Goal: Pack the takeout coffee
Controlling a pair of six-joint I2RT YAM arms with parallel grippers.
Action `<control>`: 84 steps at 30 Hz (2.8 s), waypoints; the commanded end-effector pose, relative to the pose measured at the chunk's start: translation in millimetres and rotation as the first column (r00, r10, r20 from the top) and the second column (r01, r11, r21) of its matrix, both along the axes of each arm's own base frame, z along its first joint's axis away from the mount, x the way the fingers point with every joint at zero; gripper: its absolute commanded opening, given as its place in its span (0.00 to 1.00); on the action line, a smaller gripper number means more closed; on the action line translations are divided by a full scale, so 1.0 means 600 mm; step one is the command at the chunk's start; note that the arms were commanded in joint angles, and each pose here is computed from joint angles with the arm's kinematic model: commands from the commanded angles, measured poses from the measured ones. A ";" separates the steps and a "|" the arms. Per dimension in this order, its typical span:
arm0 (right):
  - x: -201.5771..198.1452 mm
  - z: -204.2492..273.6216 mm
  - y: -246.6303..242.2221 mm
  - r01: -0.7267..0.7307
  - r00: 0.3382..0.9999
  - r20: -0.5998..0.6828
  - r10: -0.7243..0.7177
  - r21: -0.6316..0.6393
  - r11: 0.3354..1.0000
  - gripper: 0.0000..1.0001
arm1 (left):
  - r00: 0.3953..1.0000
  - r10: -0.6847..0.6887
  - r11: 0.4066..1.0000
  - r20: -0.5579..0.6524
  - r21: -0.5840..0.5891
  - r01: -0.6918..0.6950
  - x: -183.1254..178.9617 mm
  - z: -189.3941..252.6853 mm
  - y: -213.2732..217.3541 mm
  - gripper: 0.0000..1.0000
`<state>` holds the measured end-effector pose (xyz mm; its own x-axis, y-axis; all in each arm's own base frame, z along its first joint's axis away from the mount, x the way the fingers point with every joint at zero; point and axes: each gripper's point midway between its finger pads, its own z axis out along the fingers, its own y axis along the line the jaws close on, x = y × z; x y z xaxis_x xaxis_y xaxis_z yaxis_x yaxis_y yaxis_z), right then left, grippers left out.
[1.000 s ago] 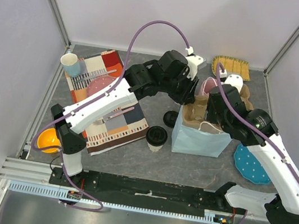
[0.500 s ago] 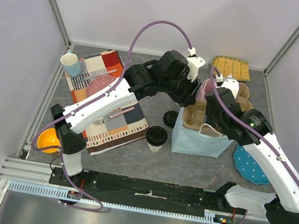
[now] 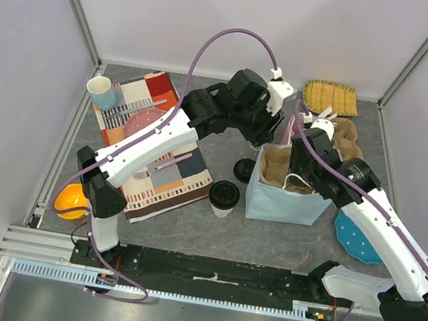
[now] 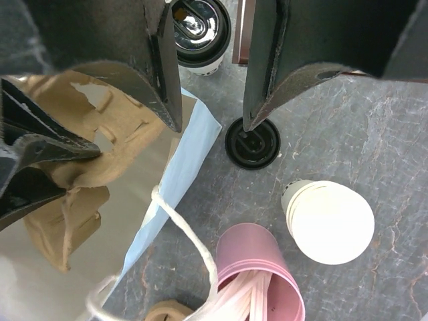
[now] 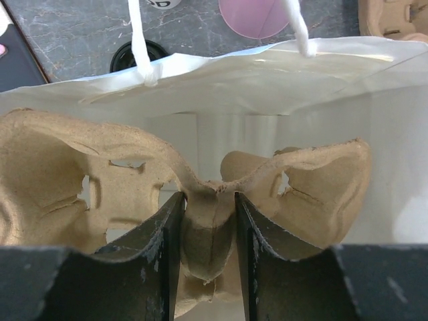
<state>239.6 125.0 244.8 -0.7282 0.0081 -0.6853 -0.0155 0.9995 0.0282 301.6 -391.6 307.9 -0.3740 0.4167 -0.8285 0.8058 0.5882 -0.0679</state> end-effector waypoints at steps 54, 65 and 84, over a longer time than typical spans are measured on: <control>-0.018 -0.003 -0.053 0.012 0.999 -0.040 -0.015 -0.074 0.997 0.38 | 0.904 -0.384 0.923 0.190 0.078 0.376 -0.041 -0.029 -0.019 0.02; -0.012 0.045 -0.059 0.042 0.999 0.023 -0.041 -0.051 0.998 0.37 | 0.892 -0.404 0.914 0.201 0.122 0.387 -0.037 -0.047 -0.013 0.02; -0.001 -0.112 -0.004 -0.080 0.991 -0.106 0.077 -0.024 0.996 0.36 | 0.924 -0.361 0.932 0.129 0.010 0.362 -0.058 -0.023 -0.043 0.02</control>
